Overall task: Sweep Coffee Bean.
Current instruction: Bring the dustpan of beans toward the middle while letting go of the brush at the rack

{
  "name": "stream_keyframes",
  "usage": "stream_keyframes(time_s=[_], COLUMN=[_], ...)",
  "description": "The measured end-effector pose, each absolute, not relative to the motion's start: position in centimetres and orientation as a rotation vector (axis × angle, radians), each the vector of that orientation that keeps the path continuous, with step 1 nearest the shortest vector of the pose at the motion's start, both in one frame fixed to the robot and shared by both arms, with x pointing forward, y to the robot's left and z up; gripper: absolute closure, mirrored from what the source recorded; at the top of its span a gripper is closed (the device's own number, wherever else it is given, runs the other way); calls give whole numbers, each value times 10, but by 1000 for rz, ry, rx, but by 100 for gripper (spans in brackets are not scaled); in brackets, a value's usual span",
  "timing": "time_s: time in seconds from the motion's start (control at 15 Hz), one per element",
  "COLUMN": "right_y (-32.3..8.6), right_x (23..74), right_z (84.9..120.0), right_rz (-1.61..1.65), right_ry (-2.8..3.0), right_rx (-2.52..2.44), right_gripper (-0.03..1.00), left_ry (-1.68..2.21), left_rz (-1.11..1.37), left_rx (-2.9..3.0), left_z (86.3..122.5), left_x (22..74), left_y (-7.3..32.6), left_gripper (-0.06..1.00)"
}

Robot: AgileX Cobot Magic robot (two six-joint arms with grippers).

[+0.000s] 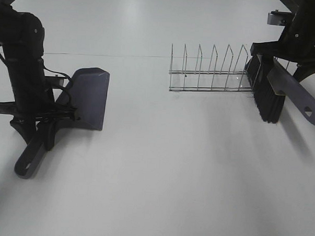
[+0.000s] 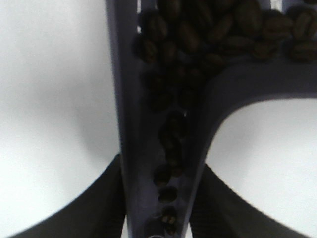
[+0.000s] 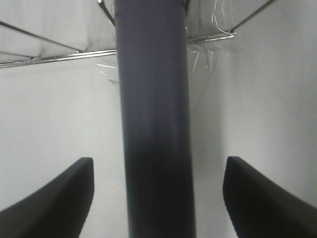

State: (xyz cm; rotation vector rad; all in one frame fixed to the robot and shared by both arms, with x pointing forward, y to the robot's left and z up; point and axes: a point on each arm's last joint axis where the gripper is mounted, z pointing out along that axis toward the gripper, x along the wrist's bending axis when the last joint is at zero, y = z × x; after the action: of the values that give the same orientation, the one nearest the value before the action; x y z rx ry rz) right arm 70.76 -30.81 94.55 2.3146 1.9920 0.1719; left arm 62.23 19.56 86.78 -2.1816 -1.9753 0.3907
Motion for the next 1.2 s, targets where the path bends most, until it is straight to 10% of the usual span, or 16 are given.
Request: stream_keyframes(time_s=[1.2], right_y=[-305], right_x=[594], right_z=[1182], right_rz=[600], right_ry=[1854], right_rx=[1919], right_gripper=[33], left_ry=[-2058], left_rz=[500], left_rx=[-2140], left_z=[869], left_x=[621], left_y=[188], left_gripper=[62])
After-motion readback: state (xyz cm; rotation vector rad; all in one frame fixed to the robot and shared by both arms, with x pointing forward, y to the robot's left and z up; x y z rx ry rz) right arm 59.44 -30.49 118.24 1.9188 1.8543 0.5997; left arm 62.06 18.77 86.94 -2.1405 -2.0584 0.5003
